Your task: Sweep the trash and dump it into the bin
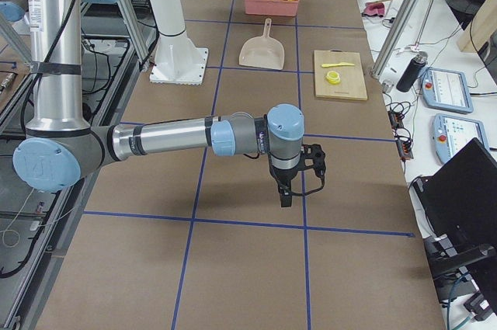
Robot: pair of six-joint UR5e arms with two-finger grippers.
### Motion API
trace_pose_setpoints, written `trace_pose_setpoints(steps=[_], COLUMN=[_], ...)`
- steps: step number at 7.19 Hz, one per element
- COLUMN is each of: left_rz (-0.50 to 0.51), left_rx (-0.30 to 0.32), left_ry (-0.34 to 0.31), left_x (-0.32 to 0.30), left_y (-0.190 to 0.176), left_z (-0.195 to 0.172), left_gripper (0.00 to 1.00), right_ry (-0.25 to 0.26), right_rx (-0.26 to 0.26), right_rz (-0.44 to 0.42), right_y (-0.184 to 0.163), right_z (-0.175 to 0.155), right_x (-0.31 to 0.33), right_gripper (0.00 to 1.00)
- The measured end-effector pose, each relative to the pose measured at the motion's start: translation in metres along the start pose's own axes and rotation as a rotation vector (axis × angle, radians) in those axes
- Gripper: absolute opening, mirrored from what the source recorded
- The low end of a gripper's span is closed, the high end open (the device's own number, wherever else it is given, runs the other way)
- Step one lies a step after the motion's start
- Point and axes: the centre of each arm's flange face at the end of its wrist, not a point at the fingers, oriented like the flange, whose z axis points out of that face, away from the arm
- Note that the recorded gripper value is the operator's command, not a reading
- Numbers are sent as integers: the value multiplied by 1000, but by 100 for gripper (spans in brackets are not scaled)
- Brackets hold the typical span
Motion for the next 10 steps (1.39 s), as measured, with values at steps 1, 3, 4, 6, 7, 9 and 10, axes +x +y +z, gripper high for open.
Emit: trace_pose_setpoints(steps=[1, 3, 4, 6, 7, 9, 10], left_rz=[-70, -159, -173, -186, -187, -186, -185], left_rx=[-3, -7, -11, -19, -19, -20, -20], left_ry=[28, 43, 41, 30, 27, 25, 25], left_x=[8, 14, 12, 7, 6, 6, 6], left_y=[0, 17, 35, 59, 62, 63, 63], left_z=[-5, -12, -13, -12, -13, -13, -13], left_gripper=[98, 98, 98, 98, 98, 98, 98], right_ry=[0, -1, 0, 3, 4, 5, 3], right_rx=[5, 15, 18, 23, 18, -5, -11], right_rz=[3, 66, 97, 116, 123, 144, 149], right_y=[1, 7, 12, 17, 20, 32, 35], right_z=[-4, -23, -31, -38, -36, -25, -22], right_x=[0, 19, 28, 34, 36, 45, 47], right_gripper=[100, 100, 100, 100, 100, 100, 100])
